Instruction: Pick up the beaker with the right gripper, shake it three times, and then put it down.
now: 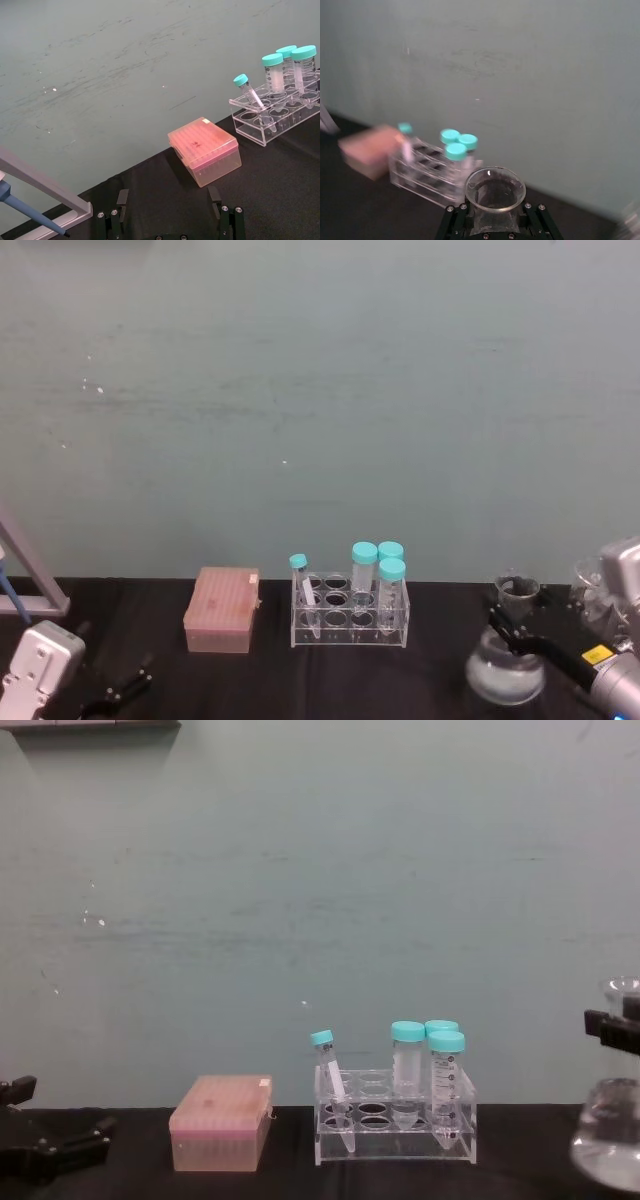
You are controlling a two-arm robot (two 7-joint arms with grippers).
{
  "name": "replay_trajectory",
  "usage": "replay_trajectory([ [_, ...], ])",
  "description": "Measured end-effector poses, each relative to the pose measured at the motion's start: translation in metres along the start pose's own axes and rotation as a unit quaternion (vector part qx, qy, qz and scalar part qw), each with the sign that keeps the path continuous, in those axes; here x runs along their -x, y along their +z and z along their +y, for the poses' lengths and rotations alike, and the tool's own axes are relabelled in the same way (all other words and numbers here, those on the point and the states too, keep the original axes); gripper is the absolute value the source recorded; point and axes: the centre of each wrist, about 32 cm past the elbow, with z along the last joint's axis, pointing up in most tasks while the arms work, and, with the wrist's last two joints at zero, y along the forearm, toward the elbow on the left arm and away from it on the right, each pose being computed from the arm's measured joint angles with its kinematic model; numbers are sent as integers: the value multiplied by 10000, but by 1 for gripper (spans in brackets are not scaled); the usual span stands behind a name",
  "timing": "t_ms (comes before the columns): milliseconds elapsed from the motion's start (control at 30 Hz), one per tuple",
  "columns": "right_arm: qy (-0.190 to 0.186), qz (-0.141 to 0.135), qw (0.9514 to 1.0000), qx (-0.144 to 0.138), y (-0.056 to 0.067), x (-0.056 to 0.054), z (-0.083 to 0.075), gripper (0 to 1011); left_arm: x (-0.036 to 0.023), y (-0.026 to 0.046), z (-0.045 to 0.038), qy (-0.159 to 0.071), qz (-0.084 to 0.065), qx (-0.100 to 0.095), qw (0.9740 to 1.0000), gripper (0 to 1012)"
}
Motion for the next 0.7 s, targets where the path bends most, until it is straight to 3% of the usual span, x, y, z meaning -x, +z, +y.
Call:
replay_trajectory([
  [100,97,1007,9949,40,17,-17,4,450,0,0,0,0,0,0,10000,1000],
  [133,156,1554,9877,64,24,-23,8,450,0,0,0,0,0,0,10000,1000],
  [200,196,1947,9806,77,28,-29,11,450,0,0,0,0,0,0,10000,1000],
  [233,230,2236,9744,102,29,-34,16,450,0,0,0,0,0,0,10000,1000],
  [333,277,2506,9676,142,27,-38,21,450,0,0,0,0,0,0,10000,1000],
  [433,302,2563,9660,172,25,-33,23,450,0,0,0,0,0,0,10000,1000],
  [600,332,2467,9683,204,23,-14,32,450,0,0,0,0,0,0,10000,1000],
  [633,344,2345,9713,211,27,-2,38,450,0,0,0,0,0,0,10000,1000],
  [700,356,2277,9729,208,30,5,41,450,0,0,0,0,0,0,10000,1000],
])
